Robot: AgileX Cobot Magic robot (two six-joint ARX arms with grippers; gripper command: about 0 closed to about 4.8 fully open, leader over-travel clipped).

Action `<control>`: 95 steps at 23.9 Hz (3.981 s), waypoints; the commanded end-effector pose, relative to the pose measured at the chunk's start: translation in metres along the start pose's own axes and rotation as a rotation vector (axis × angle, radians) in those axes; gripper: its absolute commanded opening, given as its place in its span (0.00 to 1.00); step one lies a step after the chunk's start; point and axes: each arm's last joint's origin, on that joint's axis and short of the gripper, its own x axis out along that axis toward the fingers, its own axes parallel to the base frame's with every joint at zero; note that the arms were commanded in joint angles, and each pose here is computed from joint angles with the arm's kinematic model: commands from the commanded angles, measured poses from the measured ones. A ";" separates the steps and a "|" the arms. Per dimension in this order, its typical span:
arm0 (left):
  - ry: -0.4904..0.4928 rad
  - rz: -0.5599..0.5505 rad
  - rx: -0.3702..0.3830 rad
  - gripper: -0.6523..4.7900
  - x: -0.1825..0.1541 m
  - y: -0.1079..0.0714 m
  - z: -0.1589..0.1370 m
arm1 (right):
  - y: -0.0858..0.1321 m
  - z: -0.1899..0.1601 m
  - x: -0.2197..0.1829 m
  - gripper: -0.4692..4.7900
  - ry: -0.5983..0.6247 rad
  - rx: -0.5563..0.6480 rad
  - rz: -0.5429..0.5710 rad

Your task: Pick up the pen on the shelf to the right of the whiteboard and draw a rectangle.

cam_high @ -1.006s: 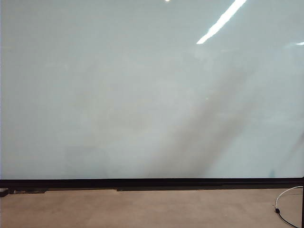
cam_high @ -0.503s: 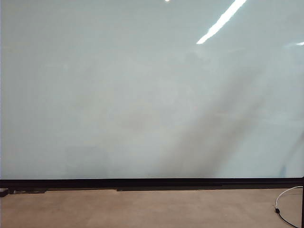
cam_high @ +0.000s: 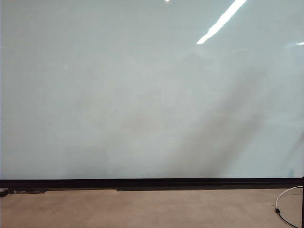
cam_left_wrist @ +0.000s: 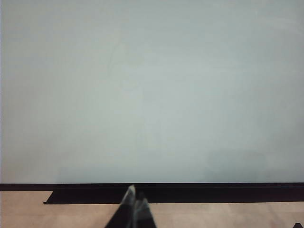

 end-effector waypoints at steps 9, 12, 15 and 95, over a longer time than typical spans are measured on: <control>-0.009 0.000 0.005 0.11 0.000 0.000 0.002 | -0.003 -0.010 0.017 0.19 0.004 0.040 0.058; -0.009 0.000 0.005 0.11 0.000 0.000 0.002 | -0.004 -0.013 0.021 0.19 0.004 0.040 0.059; -0.009 0.000 0.005 0.11 0.000 0.000 0.002 | -0.005 -0.015 0.023 0.19 0.002 0.039 0.058; -0.009 0.000 0.005 0.11 0.000 0.000 0.002 | -0.062 -0.079 0.106 0.49 0.057 0.089 0.211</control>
